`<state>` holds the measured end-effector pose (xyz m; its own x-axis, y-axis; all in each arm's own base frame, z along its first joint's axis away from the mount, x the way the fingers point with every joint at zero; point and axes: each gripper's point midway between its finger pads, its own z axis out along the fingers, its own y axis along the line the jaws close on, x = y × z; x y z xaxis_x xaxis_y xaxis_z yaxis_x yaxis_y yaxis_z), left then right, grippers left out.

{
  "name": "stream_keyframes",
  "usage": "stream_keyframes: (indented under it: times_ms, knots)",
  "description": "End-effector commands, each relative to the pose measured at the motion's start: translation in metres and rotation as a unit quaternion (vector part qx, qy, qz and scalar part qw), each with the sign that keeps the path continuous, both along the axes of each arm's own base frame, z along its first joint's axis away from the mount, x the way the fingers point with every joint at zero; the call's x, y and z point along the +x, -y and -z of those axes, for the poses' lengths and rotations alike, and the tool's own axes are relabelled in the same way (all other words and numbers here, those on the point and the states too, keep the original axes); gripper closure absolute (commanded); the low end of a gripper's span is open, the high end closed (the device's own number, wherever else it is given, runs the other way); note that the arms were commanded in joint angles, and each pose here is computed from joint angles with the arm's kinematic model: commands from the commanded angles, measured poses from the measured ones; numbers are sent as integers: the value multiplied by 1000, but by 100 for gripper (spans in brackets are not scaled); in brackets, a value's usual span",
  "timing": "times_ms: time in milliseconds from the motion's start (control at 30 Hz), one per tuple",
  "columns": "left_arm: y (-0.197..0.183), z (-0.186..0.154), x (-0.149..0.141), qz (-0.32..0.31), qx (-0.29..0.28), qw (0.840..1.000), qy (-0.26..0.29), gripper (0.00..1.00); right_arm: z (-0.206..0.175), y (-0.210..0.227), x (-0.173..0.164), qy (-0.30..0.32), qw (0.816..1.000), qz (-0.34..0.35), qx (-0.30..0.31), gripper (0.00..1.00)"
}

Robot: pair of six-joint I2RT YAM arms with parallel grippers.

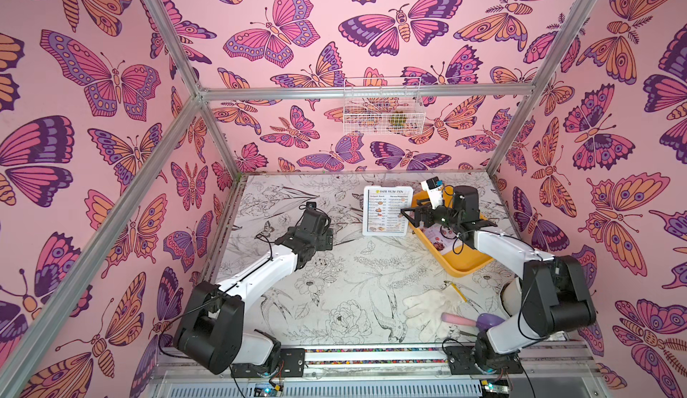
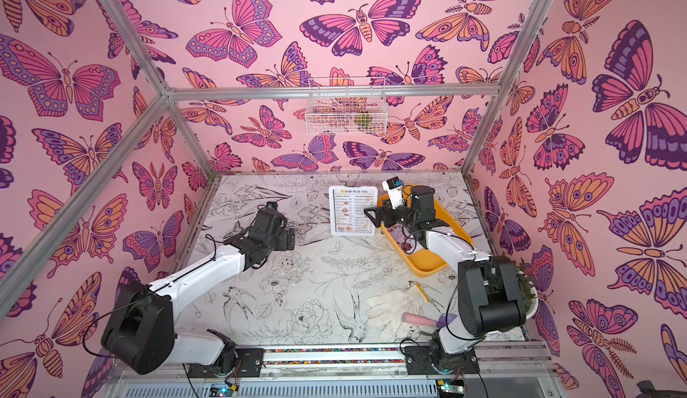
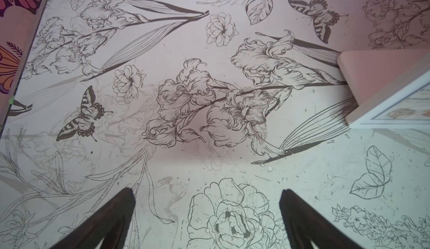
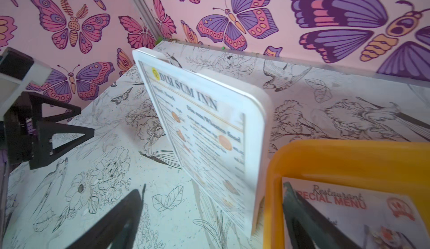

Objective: Replace the menus in the menu holders
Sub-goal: Adjust the menu holder at the center of the board.

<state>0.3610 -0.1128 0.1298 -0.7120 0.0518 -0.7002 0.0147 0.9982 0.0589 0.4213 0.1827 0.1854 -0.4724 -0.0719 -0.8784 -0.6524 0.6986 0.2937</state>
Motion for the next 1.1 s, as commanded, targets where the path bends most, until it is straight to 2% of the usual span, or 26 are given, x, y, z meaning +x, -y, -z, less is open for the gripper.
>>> stream_keyframes:
  times_ms: [0, 167, 333, 767, 867, 933, 1067]
  knots:
    - [-3, -19, 5, 3, 10, 1000, 13, 0, -1, -12, 11, 5, 1000, -20, 7, 5]
    - [-9, -30, 14, -6, 26, 999, 27, 0, 0, -20, 26, 3, 999, -25, 32, 6]
    - [-9, -35, 17, 2, 35, 999, 29, 1, 0, -33, 21, -2, 998, -45, 43, 9]
    - [12, -30, 25, 19, 1, 1000, -21, 0, 3, -66, -59, -18, 997, -76, 17, 11]
    - [15, -29, 27, 20, -4, 999, -25, 0, 4, -59, -68, -25, 998, -60, 10, 10]
    - [15, -28, 27, 19, -5, 999, -28, 0, 9, -44, -69, -34, 999, -33, -18, 10]
    - [11, -27, 26, 15, -2, 999, -31, 0, -8, -12, -66, -44, 998, 6, -54, 11]
